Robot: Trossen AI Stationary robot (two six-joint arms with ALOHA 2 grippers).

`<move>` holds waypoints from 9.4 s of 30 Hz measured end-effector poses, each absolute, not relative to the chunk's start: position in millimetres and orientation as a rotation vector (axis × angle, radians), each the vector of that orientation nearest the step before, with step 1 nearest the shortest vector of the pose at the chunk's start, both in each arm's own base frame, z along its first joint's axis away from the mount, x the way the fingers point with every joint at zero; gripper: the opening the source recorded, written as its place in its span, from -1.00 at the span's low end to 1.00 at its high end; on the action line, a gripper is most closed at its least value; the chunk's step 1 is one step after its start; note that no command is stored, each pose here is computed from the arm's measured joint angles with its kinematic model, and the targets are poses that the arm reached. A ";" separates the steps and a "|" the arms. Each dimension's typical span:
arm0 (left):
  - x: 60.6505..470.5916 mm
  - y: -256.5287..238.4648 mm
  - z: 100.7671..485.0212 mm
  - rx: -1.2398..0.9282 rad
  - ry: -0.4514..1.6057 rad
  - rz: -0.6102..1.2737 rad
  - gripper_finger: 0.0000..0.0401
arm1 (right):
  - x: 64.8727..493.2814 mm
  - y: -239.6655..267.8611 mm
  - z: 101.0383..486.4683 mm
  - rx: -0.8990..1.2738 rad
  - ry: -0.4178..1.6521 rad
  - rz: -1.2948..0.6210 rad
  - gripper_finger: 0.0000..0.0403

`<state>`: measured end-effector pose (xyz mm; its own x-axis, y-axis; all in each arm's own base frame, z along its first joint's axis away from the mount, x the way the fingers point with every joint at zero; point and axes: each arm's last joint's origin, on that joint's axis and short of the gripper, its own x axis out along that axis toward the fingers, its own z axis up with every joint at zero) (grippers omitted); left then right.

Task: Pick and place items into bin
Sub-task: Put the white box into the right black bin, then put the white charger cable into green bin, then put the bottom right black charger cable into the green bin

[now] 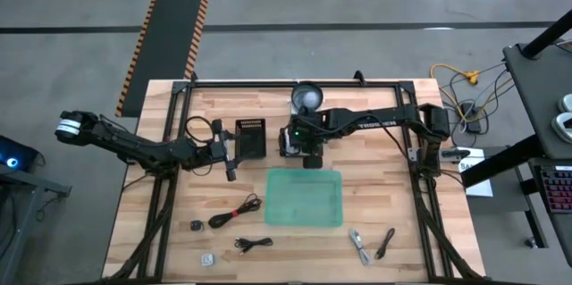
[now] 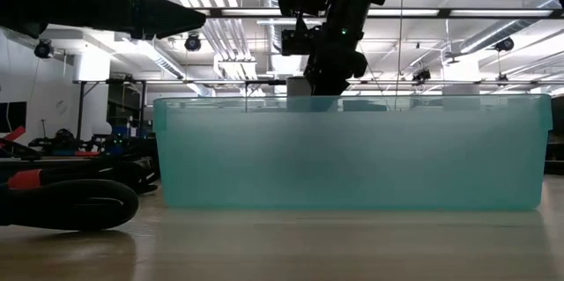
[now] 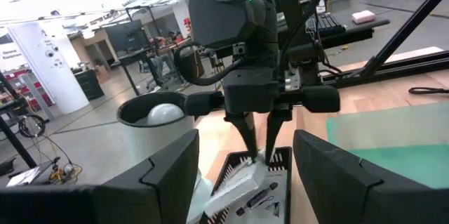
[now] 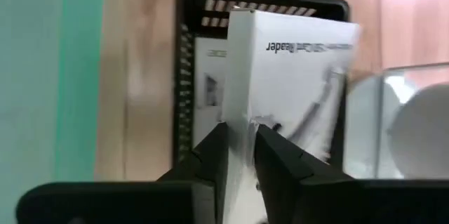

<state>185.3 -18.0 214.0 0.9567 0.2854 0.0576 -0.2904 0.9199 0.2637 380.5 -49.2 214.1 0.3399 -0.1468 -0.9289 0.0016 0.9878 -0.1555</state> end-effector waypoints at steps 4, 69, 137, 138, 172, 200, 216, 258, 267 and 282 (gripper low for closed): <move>185.3 -18.0 213.9 0.274 -0.017 0.296 0.07 | 380.6 -49.4 214.0 -0.136 1.222 -0.099 -0.62; 185.3 -18.0 214.0 0.274 -0.018 0.296 0.07 | 216.8 285.0 202.4 1.024 1.255 -1.134 -0.38; 185.3 -18.0 213.9 0.275 -0.017 0.295 0.07 | 268.5 298.6 180.9 0.356 1.137 -0.402 -0.93; 185.3 -18.0 213.9 0.275 -0.017 0.295 0.07 | 270.8 296.5 185.5 0.303 1.087 -0.391 -0.93; 185.3 -18.0 214.0 0.282 -0.017 0.296 0.07 | 333.9 92.5 205.6 -0.103 1.409 -0.190 -0.81; 185.3 -18.0 213.8 0.278 -0.016 0.296 0.07 | 289.9 138.2 241.5 0.370 1.587 -0.007 -0.39; 185.7 -18.1 212.1 0.275 -0.001 0.293 0.07 | 213.6 240.7 229.7 0.236 1.660 0.083 -0.42; 197.5 -20.1 200.7 0.290 0.030 0.289 0.07 | 162.7 240.7 138.4 0.006 1.557 0.207 -0.27; 197.6 -20.1 201.1 0.289 0.028 0.289 0.07 | 163.8 242.4 141.5 0.048 1.576 0.180 -0.77; 197.6 -20.1 201.0 0.289 0.029 0.289 0.07 | 203.9 248.9 187.6 -0.155 0.917 -0.127 -0.93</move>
<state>197.6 -20.1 201.0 0.9585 0.2848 0.0129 -0.2765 0.9177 0.2851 203.9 248.9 187.6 0.6020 -0.1753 -0.7790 0.0435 0.9814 -0.1872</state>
